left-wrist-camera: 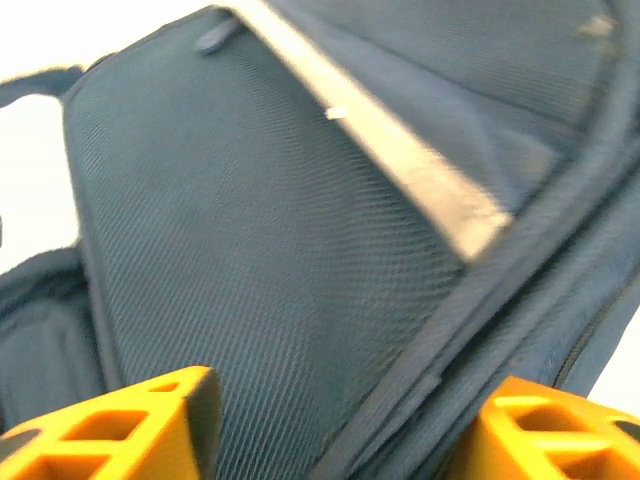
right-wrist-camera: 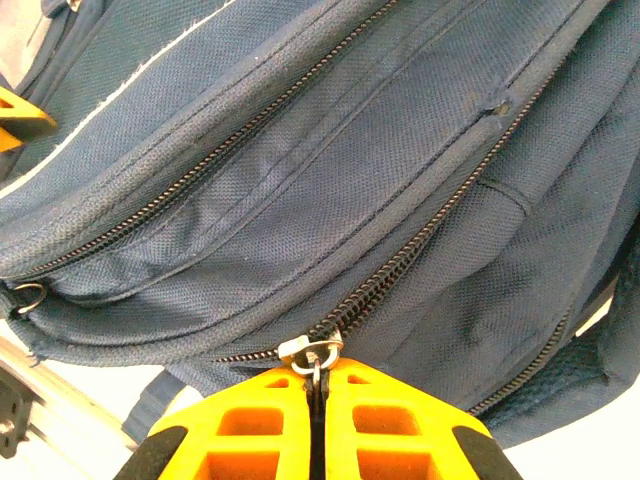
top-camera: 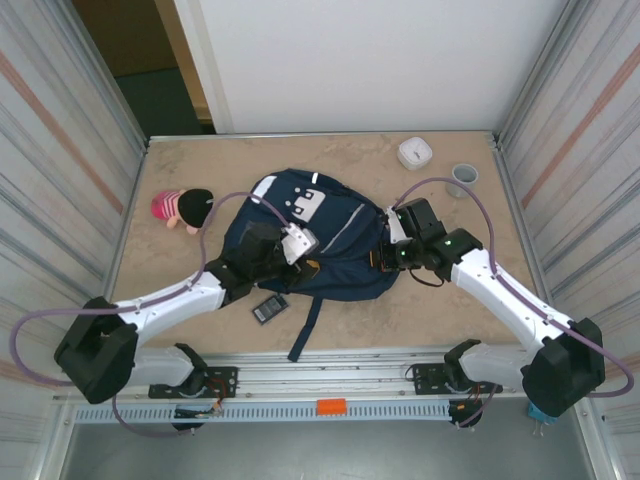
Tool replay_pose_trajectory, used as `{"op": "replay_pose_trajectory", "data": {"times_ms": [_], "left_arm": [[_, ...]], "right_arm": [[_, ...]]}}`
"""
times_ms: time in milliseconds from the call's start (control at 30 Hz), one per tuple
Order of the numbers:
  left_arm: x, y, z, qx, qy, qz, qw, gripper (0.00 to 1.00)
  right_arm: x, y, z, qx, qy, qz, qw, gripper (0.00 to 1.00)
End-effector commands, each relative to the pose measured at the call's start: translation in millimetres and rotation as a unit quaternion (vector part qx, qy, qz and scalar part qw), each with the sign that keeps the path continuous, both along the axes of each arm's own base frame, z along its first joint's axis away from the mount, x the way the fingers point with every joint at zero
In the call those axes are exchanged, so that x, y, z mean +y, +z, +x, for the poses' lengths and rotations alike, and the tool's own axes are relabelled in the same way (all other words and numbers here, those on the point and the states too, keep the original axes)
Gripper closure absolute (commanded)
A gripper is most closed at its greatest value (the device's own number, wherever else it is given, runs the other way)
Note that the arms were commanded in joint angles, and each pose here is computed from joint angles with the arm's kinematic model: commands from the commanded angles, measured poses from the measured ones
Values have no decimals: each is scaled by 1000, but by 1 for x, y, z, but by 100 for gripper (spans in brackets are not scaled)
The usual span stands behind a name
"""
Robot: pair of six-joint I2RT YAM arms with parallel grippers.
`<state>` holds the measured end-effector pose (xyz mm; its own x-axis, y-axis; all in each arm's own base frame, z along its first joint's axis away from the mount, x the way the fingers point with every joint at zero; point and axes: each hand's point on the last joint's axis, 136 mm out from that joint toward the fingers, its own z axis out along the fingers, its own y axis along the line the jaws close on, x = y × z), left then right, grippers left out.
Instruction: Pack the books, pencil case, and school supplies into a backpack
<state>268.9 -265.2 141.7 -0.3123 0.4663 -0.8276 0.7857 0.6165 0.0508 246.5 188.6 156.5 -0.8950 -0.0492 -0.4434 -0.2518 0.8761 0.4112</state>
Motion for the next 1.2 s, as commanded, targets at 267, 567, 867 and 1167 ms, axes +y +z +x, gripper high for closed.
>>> {"op": "replay_pose_trajectory", "data": {"times_ms": [267, 567, 867, 1167], "left_arm": [[64, -13, -9, 224, 353, -242, 875, 25], [51, -25, 14, 242, 370, -268, 856, 25], [32, -31, 63, 267, 358, -283, 849, 26], [25, -12, 127, 269, 334, -301, 852, 25]], "right_arm": [[14, -5, 4, -5, -19, 26, 999, 100], [33, -9, -5, -12, 0, 7, 1000, 100], [55, -6, -17, -18, 5, 32, 999, 100], [92, -11, -19, -15, 30, 53, 998, 100]]}}
